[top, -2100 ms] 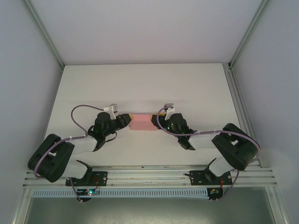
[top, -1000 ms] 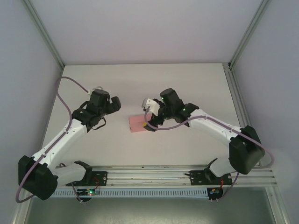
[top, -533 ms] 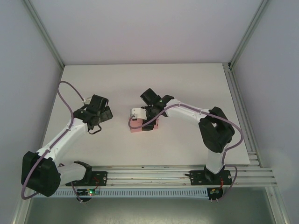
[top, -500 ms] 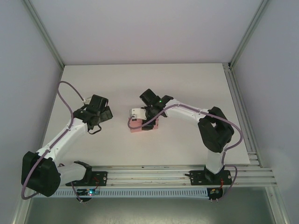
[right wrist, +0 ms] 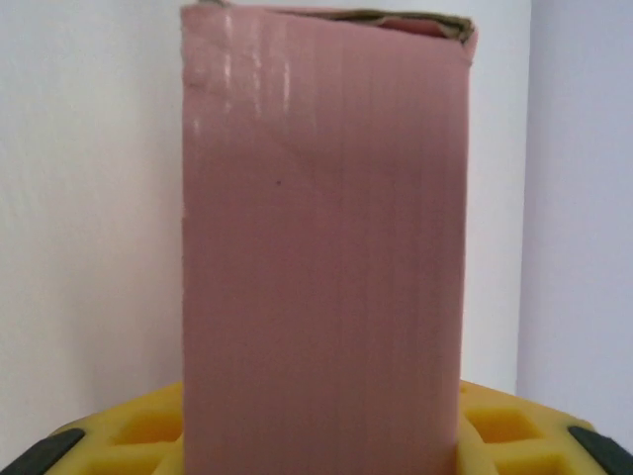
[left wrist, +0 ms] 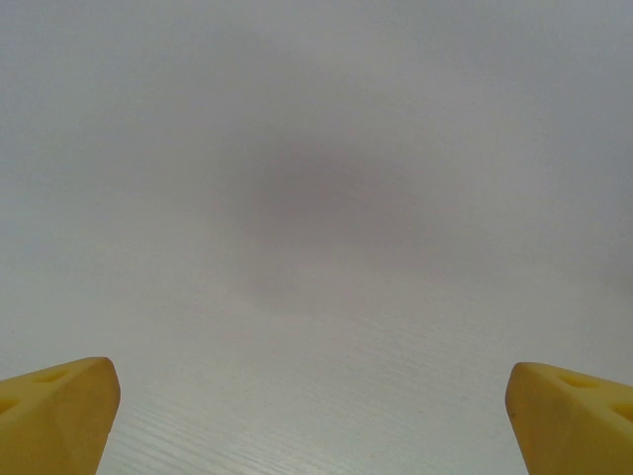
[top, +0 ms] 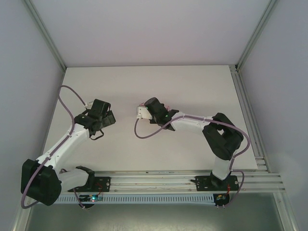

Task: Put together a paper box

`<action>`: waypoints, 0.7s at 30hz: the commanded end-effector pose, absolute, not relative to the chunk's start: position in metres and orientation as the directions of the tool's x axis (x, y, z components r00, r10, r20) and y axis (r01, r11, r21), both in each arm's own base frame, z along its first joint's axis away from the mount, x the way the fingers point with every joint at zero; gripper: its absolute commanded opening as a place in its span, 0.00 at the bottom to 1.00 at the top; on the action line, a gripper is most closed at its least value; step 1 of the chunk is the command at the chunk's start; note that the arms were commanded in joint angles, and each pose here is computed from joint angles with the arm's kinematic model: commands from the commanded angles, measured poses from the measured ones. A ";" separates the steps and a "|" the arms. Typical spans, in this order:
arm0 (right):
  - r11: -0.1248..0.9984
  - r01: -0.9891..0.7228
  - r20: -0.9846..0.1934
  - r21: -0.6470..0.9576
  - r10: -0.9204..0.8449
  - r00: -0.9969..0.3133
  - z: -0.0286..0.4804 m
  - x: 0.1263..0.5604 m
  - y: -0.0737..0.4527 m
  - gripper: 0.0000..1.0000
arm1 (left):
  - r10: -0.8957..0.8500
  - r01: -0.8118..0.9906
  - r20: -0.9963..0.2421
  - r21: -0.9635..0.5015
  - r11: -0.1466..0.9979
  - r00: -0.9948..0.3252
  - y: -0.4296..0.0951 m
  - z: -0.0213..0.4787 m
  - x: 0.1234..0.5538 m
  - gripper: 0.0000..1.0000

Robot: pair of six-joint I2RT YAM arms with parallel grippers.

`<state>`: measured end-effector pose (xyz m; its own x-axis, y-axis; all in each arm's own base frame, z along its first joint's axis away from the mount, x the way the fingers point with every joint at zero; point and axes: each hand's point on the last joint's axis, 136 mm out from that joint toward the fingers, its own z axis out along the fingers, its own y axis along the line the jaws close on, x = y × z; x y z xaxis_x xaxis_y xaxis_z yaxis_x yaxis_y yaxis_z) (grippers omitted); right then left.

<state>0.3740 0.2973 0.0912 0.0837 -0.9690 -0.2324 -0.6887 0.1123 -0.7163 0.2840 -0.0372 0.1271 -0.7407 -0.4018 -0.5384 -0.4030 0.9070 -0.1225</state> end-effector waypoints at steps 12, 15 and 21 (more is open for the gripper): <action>0.114 -0.802 -0.370 -0.587 -0.919 0.139 0.099 0.274 0.307 0.98 | -0.414 -0.405 -0.579 -0.153 0.901 -0.703 -0.029 0.138 0.280 1.00; 0.289 -0.776 -0.560 -0.561 -0.822 0.099 0.142 0.279 0.305 0.98 | -0.405 -0.392 -0.593 -0.158 0.906 -0.696 -0.030 0.142 0.286 1.00; 0.920 -0.315 -0.914 -0.233 -0.318 -0.252 0.222 0.359 0.174 0.98 | -0.337 -0.391 -0.727 -0.102 0.915 -0.598 -0.007 0.164 0.316 1.00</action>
